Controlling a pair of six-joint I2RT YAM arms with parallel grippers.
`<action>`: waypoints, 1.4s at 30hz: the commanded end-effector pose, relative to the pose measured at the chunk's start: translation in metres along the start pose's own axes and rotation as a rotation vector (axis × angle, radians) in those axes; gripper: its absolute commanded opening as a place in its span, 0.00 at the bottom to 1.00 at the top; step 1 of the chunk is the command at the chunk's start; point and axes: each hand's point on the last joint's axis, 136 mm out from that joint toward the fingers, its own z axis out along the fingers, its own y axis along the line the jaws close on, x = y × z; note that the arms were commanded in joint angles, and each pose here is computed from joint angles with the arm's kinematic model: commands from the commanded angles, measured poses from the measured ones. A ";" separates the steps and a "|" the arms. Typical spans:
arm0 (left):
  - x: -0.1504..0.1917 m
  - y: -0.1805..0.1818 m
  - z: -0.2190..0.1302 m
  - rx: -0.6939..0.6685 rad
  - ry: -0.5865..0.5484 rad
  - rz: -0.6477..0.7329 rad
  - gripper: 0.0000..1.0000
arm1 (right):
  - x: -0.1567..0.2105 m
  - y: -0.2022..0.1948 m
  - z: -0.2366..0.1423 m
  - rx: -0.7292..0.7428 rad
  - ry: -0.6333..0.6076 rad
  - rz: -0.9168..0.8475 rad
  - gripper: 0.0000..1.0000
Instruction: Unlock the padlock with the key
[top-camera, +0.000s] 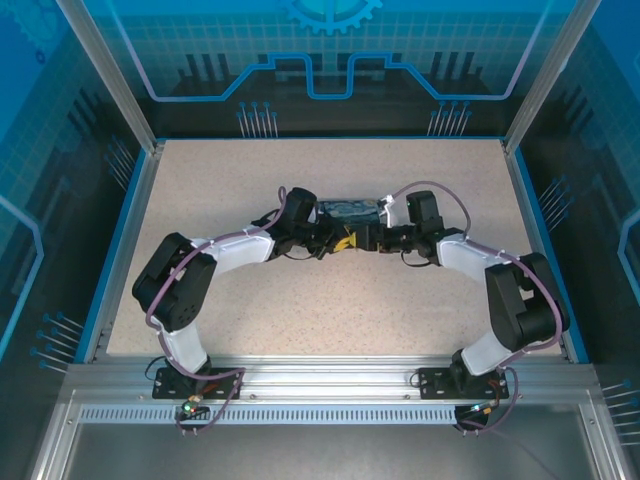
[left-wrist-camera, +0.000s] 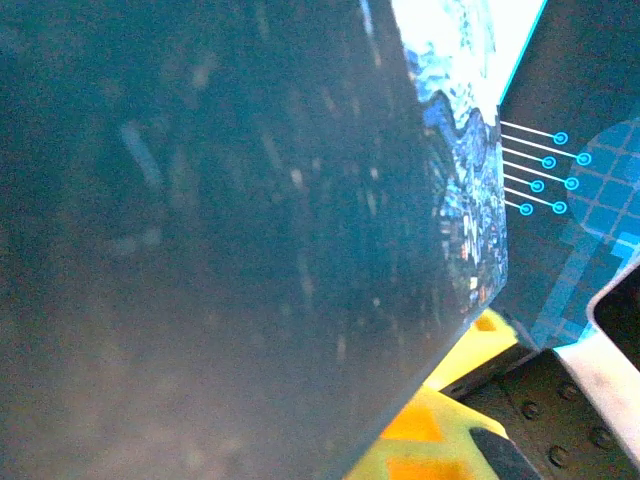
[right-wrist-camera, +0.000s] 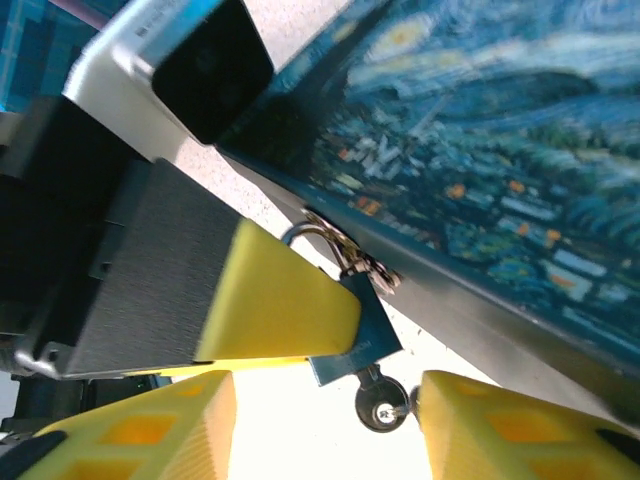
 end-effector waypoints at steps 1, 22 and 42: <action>0.008 -0.010 -0.005 0.043 0.019 0.045 0.00 | -0.007 -0.005 -0.009 0.035 -0.042 0.007 0.56; 0.027 0.053 0.010 -0.079 0.084 0.104 0.13 | -0.012 -0.036 0.017 0.109 -0.051 0.112 0.59; 0.035 0.038 -0.029 -0.079 0.034 0.201 0.78 | -0.028 -0.035 0.029 0.137 -0.061 0.090 0.59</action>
